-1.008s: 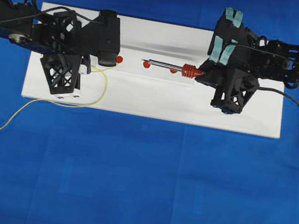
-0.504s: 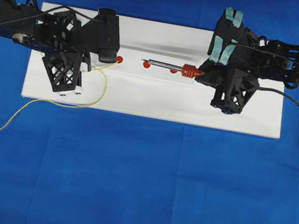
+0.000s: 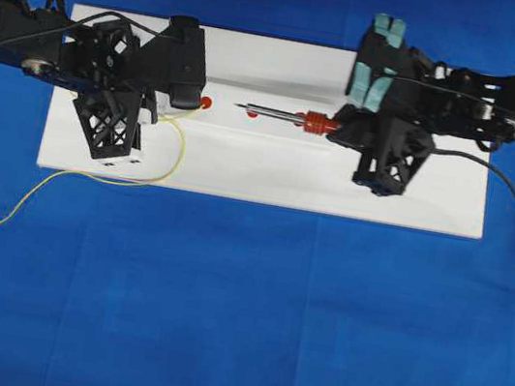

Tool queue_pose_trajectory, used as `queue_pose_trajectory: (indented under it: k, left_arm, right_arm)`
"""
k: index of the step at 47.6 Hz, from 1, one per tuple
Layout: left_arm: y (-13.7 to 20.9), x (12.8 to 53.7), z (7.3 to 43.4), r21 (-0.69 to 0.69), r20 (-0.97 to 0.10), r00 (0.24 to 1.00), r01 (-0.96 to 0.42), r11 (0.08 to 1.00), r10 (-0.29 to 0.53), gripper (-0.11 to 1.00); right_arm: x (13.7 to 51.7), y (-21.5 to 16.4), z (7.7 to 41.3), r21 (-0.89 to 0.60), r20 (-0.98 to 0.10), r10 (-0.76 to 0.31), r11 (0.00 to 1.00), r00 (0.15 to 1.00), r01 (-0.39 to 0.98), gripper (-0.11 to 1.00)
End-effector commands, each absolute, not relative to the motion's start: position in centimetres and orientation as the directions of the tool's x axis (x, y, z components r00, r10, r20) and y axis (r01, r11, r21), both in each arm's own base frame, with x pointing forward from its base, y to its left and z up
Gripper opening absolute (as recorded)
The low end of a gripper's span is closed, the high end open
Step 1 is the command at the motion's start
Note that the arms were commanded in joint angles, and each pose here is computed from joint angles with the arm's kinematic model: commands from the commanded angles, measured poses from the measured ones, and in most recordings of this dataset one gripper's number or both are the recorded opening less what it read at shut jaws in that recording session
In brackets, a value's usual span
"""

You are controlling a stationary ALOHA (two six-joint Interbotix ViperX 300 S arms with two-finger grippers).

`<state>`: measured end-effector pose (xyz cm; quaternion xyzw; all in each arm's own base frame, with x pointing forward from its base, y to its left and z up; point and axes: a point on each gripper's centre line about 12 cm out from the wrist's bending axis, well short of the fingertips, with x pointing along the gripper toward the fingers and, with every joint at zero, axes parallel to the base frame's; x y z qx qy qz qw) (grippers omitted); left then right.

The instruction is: Touch the tip of the soldering iron to the tip of the solder at the mark.

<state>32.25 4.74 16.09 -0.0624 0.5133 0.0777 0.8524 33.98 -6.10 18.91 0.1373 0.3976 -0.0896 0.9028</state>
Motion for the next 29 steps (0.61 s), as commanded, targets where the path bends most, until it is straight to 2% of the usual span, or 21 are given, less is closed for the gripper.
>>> queue_pose_trajectory:
  k: [1,14,29]
  left_arm:
    - [4.8,32.5,16.6,-0.026,-0.875,0.48,-0.195,0.98,0.072,0.03]
    - [4.8,32.5,16.6,-0.026,-0.875,0.478,-0.195,0.98,0.072,0.03]
    - [4.8,32.5,16.7,-0.026,-0.874,0.481,-0.195,0.98,0.072,0.03]
  right_arm:
    - [35.3,-6.4,20.2,0.17,-0.715,-0.062,0.951,0.696,0.259,0.06]
    - [37.9,-7.0,18.4,0.135,-0.759,-0.058,0.96,0.648,0.244,0.06]
    - [38.6,-7.6,17.1,0.124,-0.78,-0.062,0.96,0.623,0.251,0.06]
